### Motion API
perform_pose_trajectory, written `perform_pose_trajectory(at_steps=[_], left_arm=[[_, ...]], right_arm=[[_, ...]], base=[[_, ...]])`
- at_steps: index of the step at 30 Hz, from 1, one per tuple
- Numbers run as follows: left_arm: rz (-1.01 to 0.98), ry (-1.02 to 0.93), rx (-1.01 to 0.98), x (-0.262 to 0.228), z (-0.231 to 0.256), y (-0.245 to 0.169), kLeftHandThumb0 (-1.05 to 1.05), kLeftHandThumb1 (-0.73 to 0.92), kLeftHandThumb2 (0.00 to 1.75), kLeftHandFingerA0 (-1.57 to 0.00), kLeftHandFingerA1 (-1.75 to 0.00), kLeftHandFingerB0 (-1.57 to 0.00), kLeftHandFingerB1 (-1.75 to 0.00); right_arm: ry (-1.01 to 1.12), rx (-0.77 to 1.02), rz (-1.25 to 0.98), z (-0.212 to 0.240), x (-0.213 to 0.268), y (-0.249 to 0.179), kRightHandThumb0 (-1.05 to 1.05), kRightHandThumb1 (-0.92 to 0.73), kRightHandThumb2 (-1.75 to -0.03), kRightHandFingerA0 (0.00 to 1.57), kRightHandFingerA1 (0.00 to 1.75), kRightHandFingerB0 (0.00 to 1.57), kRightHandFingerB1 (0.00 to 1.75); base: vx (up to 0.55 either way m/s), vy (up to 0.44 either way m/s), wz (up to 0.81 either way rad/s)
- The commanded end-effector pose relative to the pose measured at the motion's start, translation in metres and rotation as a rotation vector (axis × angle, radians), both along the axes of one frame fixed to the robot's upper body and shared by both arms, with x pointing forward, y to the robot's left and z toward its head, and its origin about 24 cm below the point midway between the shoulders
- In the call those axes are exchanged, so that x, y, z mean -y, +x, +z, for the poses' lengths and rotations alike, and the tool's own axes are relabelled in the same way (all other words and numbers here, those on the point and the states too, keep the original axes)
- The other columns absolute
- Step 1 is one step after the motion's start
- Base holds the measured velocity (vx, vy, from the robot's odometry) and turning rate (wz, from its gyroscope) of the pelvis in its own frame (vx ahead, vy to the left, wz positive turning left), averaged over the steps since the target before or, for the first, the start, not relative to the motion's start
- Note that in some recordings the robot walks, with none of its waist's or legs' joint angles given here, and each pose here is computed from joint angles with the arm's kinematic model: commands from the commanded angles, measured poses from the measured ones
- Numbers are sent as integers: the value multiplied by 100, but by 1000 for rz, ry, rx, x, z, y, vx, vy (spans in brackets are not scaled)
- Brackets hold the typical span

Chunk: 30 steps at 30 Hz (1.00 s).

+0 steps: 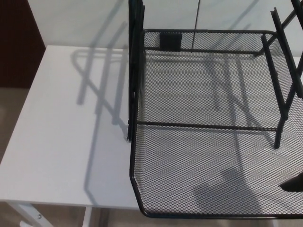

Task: The robot walks towards a file tray kept in the middle of a desk and uses its right hand to grab a tray and pulls it out towards itself

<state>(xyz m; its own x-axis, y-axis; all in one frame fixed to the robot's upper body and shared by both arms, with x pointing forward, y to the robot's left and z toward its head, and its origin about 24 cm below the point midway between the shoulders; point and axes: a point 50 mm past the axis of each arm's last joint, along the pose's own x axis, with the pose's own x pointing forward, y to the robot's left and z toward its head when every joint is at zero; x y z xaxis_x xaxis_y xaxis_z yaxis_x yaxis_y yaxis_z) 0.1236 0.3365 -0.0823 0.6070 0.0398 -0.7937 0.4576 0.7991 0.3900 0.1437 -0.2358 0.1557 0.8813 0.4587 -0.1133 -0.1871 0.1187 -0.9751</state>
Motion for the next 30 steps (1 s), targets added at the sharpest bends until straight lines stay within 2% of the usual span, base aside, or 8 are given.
perform_pose_trajectory(at_steps=[1, 8, 30], left_arm=[[-109, 45, -31, -6, 13, 20, -35, 56, 57, -60, -42, -53, -49], [-52, 30, -37, -5, 8, 18, -39, 55, 57, -61, -43, -54, -52], [-57, 11, -32, -6, 10, 22, -37, 56, 57, -59, -44, -52, -53]], right_arm=[[482, 60, 663, 209, 21, -99, -63, -62, -60, 54, 48, 67, 42], [485, 49, 670, 210, 21, -99, -63, -62, -60, 54, 48, 67, 42], [490, 23, 675, 214, 24, -104, -63, -62, -60, 54, 48, 67, 42]], base=[[0, 0, 0], [0, 0, 0], [0, 0, 0]])
